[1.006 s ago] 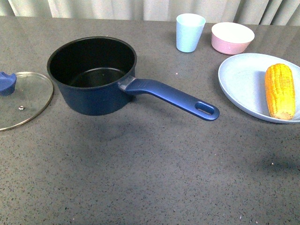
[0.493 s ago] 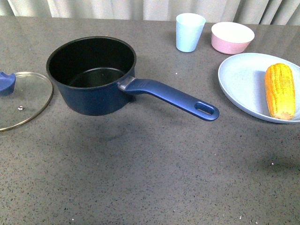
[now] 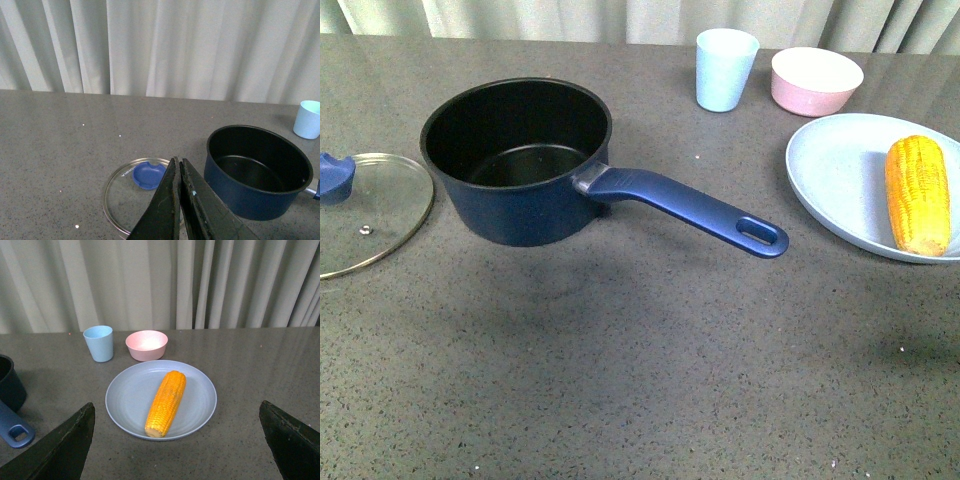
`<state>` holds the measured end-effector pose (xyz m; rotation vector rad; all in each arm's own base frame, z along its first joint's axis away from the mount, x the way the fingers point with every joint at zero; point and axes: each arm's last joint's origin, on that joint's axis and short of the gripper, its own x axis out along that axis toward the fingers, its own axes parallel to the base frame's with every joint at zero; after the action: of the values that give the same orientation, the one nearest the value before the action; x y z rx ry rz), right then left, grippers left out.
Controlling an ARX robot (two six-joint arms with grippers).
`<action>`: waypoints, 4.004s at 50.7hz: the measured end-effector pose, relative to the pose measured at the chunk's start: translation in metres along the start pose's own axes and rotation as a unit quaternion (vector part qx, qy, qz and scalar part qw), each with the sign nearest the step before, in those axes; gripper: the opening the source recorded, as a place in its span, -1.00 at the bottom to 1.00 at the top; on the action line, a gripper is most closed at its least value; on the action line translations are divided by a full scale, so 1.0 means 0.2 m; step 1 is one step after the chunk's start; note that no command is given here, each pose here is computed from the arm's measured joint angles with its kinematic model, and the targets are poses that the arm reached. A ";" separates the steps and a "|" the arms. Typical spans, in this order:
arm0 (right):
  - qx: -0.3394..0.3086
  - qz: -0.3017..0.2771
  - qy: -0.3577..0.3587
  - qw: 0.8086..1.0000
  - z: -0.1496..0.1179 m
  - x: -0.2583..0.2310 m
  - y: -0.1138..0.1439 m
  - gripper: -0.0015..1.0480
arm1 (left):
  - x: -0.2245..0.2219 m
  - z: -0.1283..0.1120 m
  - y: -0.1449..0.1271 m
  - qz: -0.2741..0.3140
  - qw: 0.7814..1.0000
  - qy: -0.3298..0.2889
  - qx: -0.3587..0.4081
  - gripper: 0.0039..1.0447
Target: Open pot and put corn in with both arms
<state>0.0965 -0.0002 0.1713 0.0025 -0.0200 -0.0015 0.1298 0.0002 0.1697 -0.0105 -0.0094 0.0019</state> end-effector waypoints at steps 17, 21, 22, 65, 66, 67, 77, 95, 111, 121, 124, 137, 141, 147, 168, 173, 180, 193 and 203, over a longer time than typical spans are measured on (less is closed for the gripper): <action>0.000 0.000 0.000 1.000 0.00 0.00 0.00 0.83 | -0.05 0.01 0.00 0.000 1.000 -0.003 0.000 -0.97; 0.000 0.000 0.000 1.000 0.00 0.00 0.00 0.83 | -0.06 0.01 0.00 0.000 1.000 -0.003 0.000 -0.97; 0.000 0.000 0.000 1.000 0.00 0.00 0.00 0.83 | -0.06 0.01 0.00 0.000 1.000 -0.003 0.000 -0.97; 0.000 0.000 0.000 1.000 0.00 0.00 0.00 0.83 | -0.16 -0.01 0.00 0.000 1.000 0.005 0.000 -0.97; 0.000 0.000 0.000 1.000 0.00 0.00 0.00 0.83 | -0.16 -0.01 0.00 0.000 1.000 0.005 0.000 -0.97; 0.000 0.000 0.000 1.000 0.00 0.00 0.00 0.83 | -0.16 -0.01 0.00 0.000 1.000 0.005 0.000 -0.97; 0.000 0.000 0.000 1.000 0.00 0.00 0.00 0.83 | -0.16 -0.01 0.00 0.000 1.000 0.005 0.000 -0.97; 0.000 0.000 0.000 1.000 0.00 0.00 0.00 0.83 | -0.16 -0.01 0.00 0.000 1.000 0.005 0.000 0.19; 0.000 0.000 0.000 1.000 0.00 0.00 0.00 0.83 | -0.16 -0.01 0.00 0.000 1.000 0.005 0.001 0.83; 0.000 0.000 0.000 1.000 0.00 0.00 0.00 0.83 | -0.16 -0.01 0.00 0.000 1.000 0.005 0.001 0.84; 0.000 0.000 0.000 1.000 0.00 0.00 0.00 0.83 | -0.16 -0.01 0.00 0.000 1.000 0.005 0.001 0.84; 0.153 0.002 0.347 0.925 0.02 0.20 -0.07 0.83 | -0.16 -0.01 0.00 0.000 1.000 0.005 0.001 0.84; 0.134 -0.008 0.331 0.934 0.04 0.32 -0.10 0.83 | -0.16 -0.01 0.00 0.000 1.000 0.005 0.001 0.84; 0.097 -0.016 0.330 0.939 0.01 0.53 -0.11 0.83 | -0.16 -0.01 0.00 0.000 1.000 0.005 0.001 0.84; 0.071 -0.010 0.383 0.921 -0.24 1.19 0.00 0.83 | -0.16 -0.01 0.00 0.000 1.000 0.005 0.001 0.84; 0.078 -0.015 0.383 0.920 -0.25 1.24 0.00 0.83 | -0.16 -0.01 0.00 0.000 1.000 0.005 0.001 0.84; 0.087 -0.023 0.387 0.918 -0.28 1.28 0.00 0.83 | -0.16 -0.01 0.00 0.000 1.000 0.005 0.001 0.84; 0.102 -0.031 0.403 0.909 -0.34 1.32 0.00 0.76 | -0.16 -0.01 0.00 0.000 1.000 0.005 0.001 0.84; 0.107 -0.034 0.407 0.907 -0.36 1.33 0.00 0.31 | -0.16 -0.01 0.00 0.000 1.000 0.005 0.001 0.84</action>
<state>0.3639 0.0005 0.1055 0.2243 0.8196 -0.0692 0.0977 0.0002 0.1674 -0.0082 0.0002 0.0019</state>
